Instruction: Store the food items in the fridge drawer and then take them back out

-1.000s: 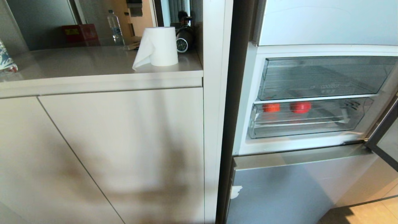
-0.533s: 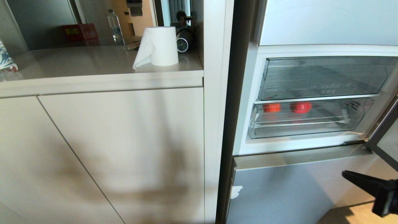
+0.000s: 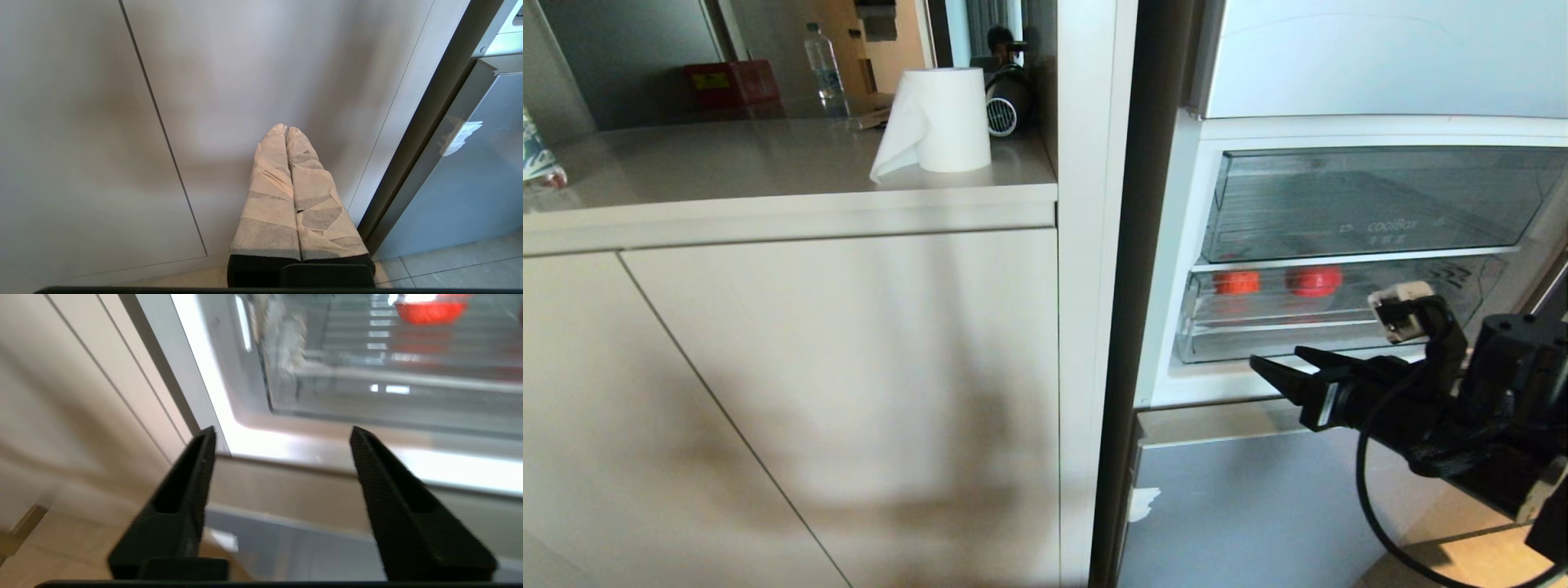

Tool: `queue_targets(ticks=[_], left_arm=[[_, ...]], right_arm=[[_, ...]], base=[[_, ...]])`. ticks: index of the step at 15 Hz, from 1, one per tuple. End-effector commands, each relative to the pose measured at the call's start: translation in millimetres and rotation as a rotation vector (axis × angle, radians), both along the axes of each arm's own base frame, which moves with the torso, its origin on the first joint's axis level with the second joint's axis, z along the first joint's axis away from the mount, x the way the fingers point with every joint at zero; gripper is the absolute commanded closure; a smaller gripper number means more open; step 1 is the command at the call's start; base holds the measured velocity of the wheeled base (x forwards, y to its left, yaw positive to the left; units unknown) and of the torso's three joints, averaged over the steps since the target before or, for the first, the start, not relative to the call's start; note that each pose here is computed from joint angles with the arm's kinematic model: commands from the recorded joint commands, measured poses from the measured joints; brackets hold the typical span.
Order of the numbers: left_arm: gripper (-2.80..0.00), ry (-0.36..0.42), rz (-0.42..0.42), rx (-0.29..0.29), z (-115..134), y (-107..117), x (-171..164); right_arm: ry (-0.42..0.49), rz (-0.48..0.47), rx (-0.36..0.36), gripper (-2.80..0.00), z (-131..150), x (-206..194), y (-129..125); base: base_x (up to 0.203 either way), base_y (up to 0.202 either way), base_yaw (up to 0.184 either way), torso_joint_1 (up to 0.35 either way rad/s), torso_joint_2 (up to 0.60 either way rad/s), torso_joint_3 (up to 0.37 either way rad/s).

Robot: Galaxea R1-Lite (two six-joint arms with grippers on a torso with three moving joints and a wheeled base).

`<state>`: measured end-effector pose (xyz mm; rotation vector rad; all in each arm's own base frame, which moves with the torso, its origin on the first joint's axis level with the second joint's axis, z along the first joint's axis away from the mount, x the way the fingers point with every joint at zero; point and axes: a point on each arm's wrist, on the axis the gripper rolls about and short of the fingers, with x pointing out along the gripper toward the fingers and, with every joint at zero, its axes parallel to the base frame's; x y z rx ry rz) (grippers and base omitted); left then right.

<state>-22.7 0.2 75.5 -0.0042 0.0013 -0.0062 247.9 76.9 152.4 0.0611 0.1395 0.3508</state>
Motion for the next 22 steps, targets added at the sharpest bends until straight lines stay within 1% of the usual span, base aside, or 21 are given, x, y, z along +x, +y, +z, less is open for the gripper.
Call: queue_targets(ticks=[1, 3, 5, 7, 11, 16, 22], left_arm=[[0.00, 0.000, 0.000, 0.000, 0, 0, 0], [0.00, 0.000, 0.001, 0.000, 0, 0, 0], [0.00, 0.000, 0.000, 0.000, 0, 0, 0], [0.00, 0.000, 0.000, 0.000, 0, 0, 0], [0.00, 0.000, 0.000, 0.000, 0, 0, 0], [0.00, 0.000, 0.002, 0.000, 0, 0, 0], [0.00, 0.000, 0.001, 0.000, 0, 0, 0]], right_arm=[[0.029, 0.006, -0.009, -2.80, -17, 25, 14], [-0.010, -0.009, 0.002, -2.80, -18, 38, 19], [-0.025, -0.039, 0.003, -2.80, -22, 49, 22], [-0.059, -0.051, 0.017, -2.80, -19, 58, 25], [-0.088, -0.066, 0.027, -2.80, -16, 72, 30], [-0.117, -0.104, 0.036, -2.80, -14, 86, 35], [-0.110, -0.096, 0.035, -2.80, -21, 97, 44]], base=[[0.000, 0.000, 0.000, 0.000, 0.00, 0.000], [0.000, 0.000, 0.000, 0.000, 0.00, 0.000], [0.000, 0.000, 0.000, 0.000, 0.00, 0.000], [0.000, 0.000, 0.000, 0.000, 0.00, 0.000], [0.000, 0.000, 0.000, 0.000, 0.00, 0.000], [0.000, 0.000, 0.000, 0.000, 0.00, 0.000], [0.000, 0.000, 0.000, 0.000, 0.00, 0.000]])
